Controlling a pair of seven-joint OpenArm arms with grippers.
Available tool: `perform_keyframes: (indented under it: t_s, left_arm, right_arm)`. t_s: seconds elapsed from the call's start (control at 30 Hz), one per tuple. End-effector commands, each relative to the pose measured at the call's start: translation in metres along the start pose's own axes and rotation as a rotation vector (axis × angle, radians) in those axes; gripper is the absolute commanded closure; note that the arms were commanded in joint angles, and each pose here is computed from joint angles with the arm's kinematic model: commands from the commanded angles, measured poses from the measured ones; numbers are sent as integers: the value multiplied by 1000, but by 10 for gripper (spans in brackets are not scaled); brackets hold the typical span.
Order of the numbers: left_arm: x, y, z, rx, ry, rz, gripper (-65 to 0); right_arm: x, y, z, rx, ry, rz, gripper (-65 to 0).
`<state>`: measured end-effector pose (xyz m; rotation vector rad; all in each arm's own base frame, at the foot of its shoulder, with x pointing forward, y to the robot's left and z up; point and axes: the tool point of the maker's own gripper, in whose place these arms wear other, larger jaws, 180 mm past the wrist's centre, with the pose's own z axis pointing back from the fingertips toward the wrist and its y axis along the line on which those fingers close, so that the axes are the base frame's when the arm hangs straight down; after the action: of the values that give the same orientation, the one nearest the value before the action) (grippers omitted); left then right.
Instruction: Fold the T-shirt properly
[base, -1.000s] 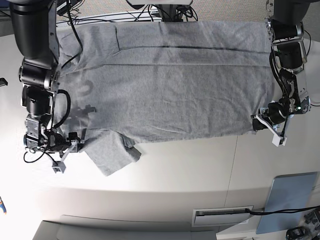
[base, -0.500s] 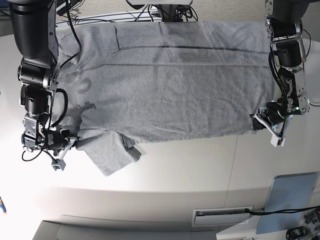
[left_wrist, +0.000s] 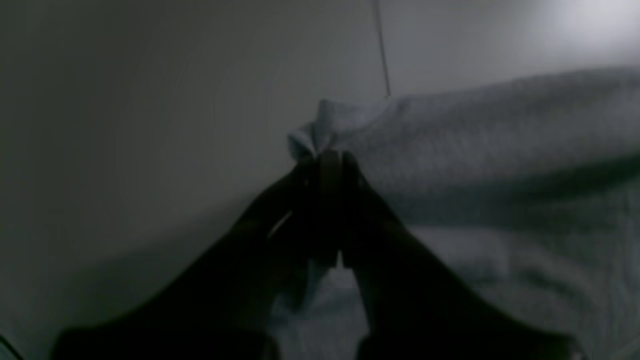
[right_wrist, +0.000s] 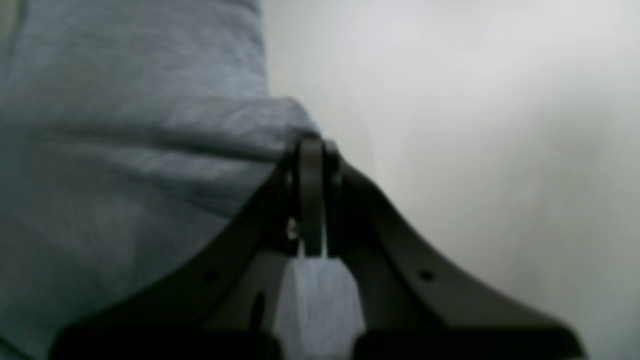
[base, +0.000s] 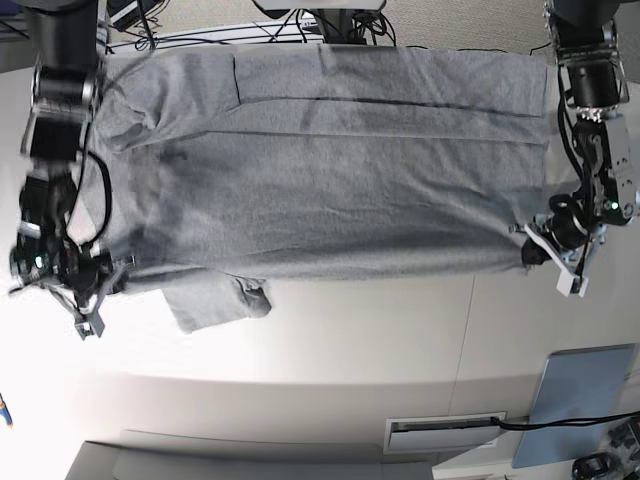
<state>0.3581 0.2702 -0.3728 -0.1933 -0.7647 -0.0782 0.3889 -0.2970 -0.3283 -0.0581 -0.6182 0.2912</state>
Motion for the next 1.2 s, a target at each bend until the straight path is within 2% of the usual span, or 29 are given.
perform_keyframes:
  t_s: [0.0, 0.2, 0.37, 0.63, 0.83, 1.17]
  left_arm:
    - [13, 7, 10, 10, -38, -10, 0]
    - [-16, 3, 32, -35, -23, 10, 0]
    - [-41, 5, 54, -42, -8, 12, 0]
    - [-88, -1, 65, -57, 87, 0, 0]
    - [-110, -2, 70, -57, 153, 7, 0]
    - [-117, -2, 71, -57, 180, 9, 0]
  right_arm:
    - [17, -13, 19, -51, -59, 23, 0]
    - [-19, 6, 54, -126, -25, 128, 0]
    - [-59, 12, 74, -151, 20, 137, 0]
    - [-114, 19, 112, -189, 93, 154, 0]
    - [-145, 29, 120, -167, 166, 173, 0]
    - [-182, 39, 124, -140, 268, 168, 0]
